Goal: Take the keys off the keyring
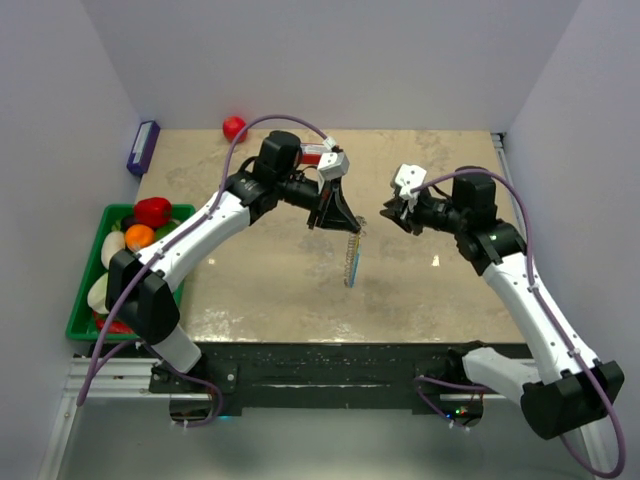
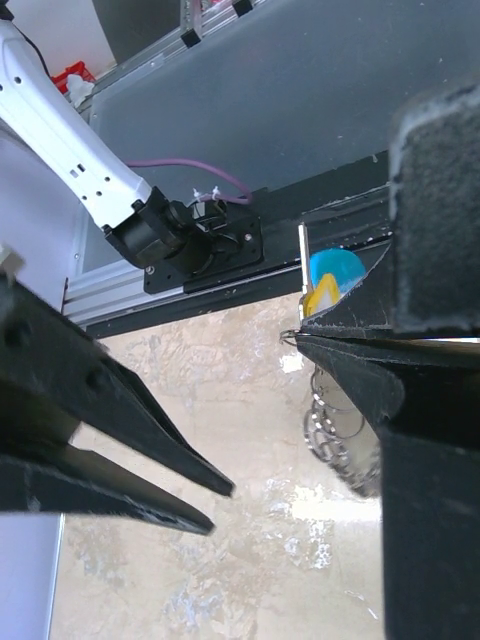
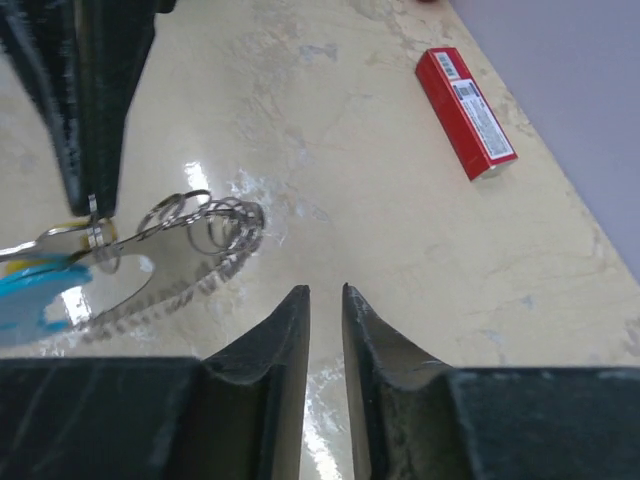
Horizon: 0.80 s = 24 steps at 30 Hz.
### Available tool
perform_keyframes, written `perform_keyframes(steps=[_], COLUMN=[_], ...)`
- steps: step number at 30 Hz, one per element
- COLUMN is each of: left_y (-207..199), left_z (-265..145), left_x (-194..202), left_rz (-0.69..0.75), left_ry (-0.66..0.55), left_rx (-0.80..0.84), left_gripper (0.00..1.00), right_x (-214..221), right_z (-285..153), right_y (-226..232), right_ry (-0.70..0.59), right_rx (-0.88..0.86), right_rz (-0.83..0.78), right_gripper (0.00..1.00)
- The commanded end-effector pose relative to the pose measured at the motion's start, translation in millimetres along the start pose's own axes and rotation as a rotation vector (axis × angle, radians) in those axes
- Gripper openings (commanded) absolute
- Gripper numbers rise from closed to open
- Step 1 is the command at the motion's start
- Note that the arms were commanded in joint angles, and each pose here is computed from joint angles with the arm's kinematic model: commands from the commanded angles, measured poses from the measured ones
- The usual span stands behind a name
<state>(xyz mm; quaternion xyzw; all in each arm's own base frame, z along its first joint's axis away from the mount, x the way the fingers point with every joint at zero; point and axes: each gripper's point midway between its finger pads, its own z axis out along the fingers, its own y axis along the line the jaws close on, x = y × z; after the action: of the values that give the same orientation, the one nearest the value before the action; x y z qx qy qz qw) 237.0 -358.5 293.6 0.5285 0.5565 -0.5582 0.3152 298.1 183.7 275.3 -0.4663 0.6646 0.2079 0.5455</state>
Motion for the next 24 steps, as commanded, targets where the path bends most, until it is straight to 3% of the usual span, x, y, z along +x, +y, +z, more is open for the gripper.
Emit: perform_keyframes(steps=[1,12,24], left_y=[-9.0,-6.3,1.9], left_z=[-4.8,-4.2,-4.5], left_x=[-30.8,-30.8,-26.5], left_rz=[0.097,0.092,0.082], left_ry=[-0.047,-0.048,-0.044], left_rx=[0.000,-0.015,-0.058], left_gripper=[0.00,0.00,0.00], right_x=[-25.7,-45.9,-53.3], right_z=[-19.0,0.1,-9.5], right_y=[0.9,49.6,55.9], right_ry=[-0.002,0.003,-0.002], right_rx=[-0.017,-0.161,-0.177], right_rz=[-0.202,-0.206,-0.199], right_gripper=[0.27,0.31,0.33])
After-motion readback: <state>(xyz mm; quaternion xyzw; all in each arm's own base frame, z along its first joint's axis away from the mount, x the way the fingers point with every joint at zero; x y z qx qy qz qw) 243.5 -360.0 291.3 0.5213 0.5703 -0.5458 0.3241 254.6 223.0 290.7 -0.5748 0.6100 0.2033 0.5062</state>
